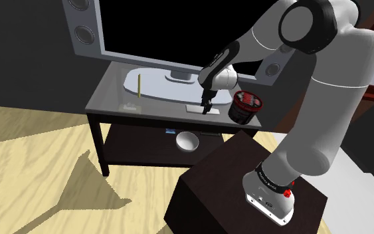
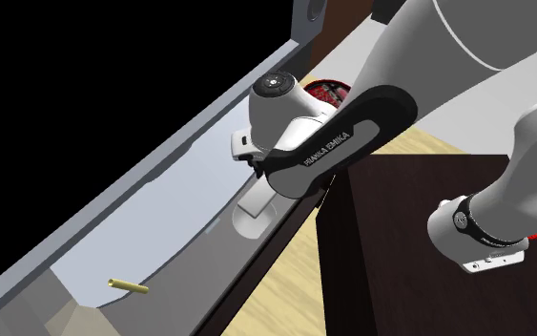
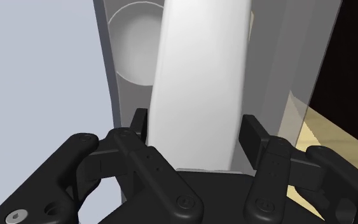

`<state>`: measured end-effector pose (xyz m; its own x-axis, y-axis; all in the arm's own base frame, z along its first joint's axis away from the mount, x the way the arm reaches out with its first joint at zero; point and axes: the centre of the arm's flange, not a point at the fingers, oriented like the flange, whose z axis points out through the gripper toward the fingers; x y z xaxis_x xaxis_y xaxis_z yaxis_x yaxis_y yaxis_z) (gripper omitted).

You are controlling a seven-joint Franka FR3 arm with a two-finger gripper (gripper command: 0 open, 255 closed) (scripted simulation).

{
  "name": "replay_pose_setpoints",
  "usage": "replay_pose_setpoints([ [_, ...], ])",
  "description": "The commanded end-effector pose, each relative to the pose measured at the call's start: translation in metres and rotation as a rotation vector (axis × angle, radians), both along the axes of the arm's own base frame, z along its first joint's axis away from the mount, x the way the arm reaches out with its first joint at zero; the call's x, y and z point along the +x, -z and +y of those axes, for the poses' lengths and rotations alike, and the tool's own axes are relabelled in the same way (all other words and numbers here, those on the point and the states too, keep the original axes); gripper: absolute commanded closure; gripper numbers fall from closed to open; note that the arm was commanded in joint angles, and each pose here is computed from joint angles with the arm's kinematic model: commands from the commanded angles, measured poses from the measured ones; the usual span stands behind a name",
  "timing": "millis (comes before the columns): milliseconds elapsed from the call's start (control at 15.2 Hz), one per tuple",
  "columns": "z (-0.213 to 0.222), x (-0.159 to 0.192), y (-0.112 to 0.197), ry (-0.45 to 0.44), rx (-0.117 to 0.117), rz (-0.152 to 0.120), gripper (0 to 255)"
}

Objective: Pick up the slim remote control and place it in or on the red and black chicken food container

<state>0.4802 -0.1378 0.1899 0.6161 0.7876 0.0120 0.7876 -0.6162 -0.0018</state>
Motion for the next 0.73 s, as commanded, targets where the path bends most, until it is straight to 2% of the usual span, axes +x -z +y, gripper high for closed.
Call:
replay_pose_setpoints([
  [0,0.000,-0.002,-0.006,0.000,0.000,0.007,255],
  [660,0.000,-0.002,-0.059,0.000,0.000,0.007,255],
])
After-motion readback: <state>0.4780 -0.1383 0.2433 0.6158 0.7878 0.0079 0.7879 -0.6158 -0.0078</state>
